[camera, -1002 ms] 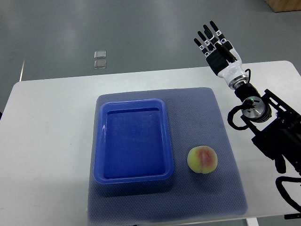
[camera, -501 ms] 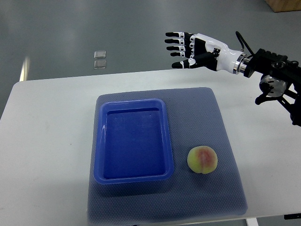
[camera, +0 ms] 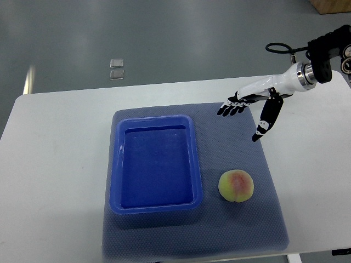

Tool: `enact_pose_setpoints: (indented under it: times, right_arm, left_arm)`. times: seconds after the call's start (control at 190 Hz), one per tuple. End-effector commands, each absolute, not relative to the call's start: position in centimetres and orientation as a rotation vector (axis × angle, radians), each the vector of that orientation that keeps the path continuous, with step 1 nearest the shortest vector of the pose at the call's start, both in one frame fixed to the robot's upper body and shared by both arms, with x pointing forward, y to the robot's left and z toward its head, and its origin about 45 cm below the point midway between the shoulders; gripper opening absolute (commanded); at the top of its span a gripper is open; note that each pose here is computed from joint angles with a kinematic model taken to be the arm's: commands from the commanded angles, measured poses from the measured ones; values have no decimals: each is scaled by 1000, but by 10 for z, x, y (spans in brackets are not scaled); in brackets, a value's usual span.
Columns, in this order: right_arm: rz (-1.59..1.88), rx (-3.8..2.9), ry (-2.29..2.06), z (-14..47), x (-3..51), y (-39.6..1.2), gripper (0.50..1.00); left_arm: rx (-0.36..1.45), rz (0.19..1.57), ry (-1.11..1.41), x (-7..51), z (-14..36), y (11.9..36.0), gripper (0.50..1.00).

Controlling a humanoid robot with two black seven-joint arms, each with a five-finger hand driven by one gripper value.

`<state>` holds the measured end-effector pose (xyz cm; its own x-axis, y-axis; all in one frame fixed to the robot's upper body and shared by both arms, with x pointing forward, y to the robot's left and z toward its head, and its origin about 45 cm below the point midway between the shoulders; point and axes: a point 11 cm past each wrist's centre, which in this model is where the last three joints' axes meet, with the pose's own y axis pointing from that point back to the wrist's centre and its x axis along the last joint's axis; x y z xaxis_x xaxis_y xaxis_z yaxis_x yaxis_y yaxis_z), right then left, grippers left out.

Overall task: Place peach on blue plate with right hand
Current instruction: 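Lower the open right hand toward the peach beside the blue tray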

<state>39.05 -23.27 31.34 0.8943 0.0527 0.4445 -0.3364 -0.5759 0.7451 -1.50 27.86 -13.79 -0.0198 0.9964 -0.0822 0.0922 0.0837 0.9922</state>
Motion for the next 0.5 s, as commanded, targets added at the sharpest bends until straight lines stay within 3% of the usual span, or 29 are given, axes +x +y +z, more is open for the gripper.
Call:
enact_pose_setpoints:
  times: [0.0,0.496]
  right_arm:
    - [535,2130,-180,316,381,-230,930]
    - [374,2232,-306,245,352,-240,930]
  left_arm:
    - [1206,1113,1328,-16,-138,278,1000]
    - [1206,1113,1330,-16,-138,278,1000]
